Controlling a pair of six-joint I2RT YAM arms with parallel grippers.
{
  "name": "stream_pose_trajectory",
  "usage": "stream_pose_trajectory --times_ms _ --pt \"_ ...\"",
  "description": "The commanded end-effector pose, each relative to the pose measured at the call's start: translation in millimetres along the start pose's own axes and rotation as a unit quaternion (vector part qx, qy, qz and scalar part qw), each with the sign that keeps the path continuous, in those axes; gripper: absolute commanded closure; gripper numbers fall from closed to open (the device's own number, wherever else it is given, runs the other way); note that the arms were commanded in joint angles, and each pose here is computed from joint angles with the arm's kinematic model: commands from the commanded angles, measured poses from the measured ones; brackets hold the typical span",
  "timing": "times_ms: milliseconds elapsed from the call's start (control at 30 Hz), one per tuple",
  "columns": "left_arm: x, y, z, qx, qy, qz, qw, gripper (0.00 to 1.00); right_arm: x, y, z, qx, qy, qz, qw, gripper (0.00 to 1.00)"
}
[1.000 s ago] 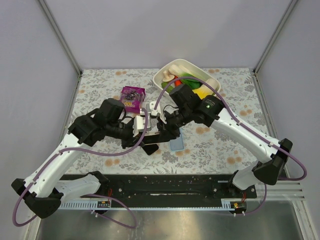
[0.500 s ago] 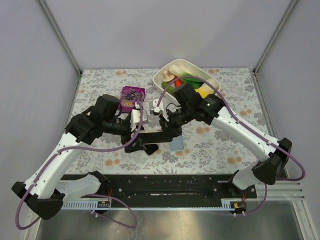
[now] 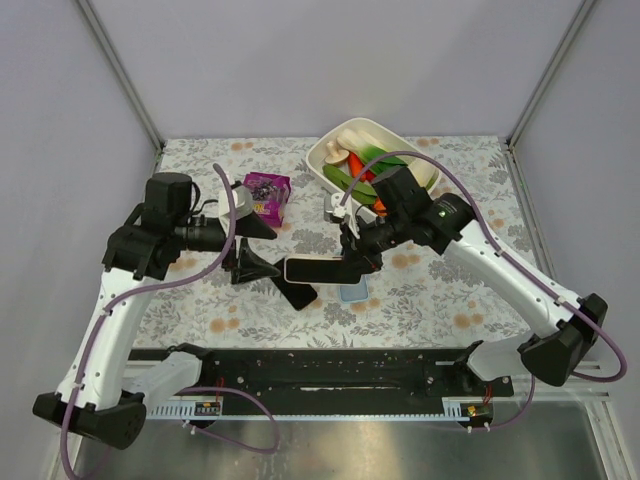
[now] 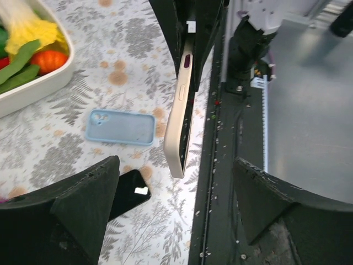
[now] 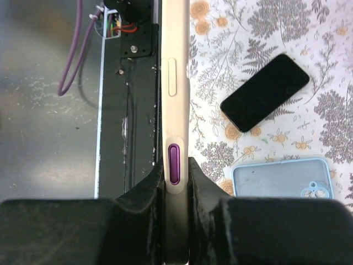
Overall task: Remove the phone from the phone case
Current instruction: Remove the phone case from the phone.
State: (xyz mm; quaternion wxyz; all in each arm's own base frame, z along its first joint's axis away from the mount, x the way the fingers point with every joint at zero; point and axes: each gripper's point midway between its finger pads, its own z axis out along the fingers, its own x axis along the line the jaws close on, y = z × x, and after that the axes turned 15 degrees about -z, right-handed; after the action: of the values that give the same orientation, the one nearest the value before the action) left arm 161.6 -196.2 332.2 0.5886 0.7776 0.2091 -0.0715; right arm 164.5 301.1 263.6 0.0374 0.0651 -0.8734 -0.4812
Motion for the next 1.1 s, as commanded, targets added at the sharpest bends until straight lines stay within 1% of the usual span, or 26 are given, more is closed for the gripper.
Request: stream_pose_trajectory --times_ms 0,33,133,200,267,367,433,567,600,667,767,833,867,900,933,1000,1067 --pt "-19 5 8 -0.017 -0.11 -0.039 0.993 0.18 9 42 -16 -0.076 0.002 -0.051 0.996 1.0" --pt "-19 6 9 -0.017 -0.117 -0.045 0.992 0.2 10 44 -17 -0.08 0.005 -0.054 0.995 1.0" --pt "-18 8 11 -0.016 -0.135 -0.057 0.989 0.35 11 49 -18 -0.086 0.009 -0.057 0.995 1.0" --pt "-19 9 12 -0.017 -0.144 -0.063 0.987 0.35 10 49 -17 -0.086 0.009 -0.056 0.995 1.0" --pt "-21 10 12 -0.017 -0.156 -0.07 0.985 0.33 8 48 -16 -0.084 0.009 -0.052 0.995 1.0" --pt "-19 7 14 -0.014 -0.152 -0.077 0.985 0.32 4 48 -14 -0.082 0.006 -0.044 0.996 1.0" --pt "-14 3 17 -0.013 -0.14 -0.087 0.986 0.34 3 49 -13 -0.081 0.006 -0.043 0.996 1.0" --pt "-10 1 30 -0.023 -0.112 -0.088 0.99 0.41 -5 51 -12 -0.079 -0.01 -0.028 0.996 1.0" --pt "-11 3 32 -0.032 -0.111 -0.084 0.99 0.42 -6 52 -11 -0.079 -0.012 -0.026 0.996 1.0" --pt "-10 6 35 -0.044 -0.113 -0.099 0.988 0.45 -9 52 -12 -0.076 -0.017 -0.023 0.997 1.0" --pt "-10 8 35 -0.046 -0.11 -0.101 0.988 0.51 -11 48 -11 -0.071 -0.023 -0.02 0.997 1.0" --pt "-12 8 35 -0.045 -0.116 -0.103 0.987 0.57 -11 48 -11 -0.072 -0.026 -0.022 0.997 1.0" --pt "-13 8 34 -0.044 -0.119 -0.105 0.986 0.62 -11 47 -11 -0.071 -0.025 -0.021 0.997 1.0" --pt "-13 7 35 -0.043 -0.12 -0.107 0.986 0.66 -11 46 -11 -0.07 -0.026 -0.021 0.997 1.0" --pt "-13 7 35 -0.043 -0.121 -0.109 0.986 0.67 -10 46 -11 -0.07 -0.025 -0.023 0.997 1.0" --pt "-14 5 35 -0.041 -0.125 -0.111 0.985 0.75 -10 44 -10 -0.068 -0.024 -0.023 0.997 1.0" --pt "-14 5 35 -0.04 -0.128 -0.11 0.985 0.75 -10 43 -10 -0.068 -0.025 -0.024 0.997 1.0"
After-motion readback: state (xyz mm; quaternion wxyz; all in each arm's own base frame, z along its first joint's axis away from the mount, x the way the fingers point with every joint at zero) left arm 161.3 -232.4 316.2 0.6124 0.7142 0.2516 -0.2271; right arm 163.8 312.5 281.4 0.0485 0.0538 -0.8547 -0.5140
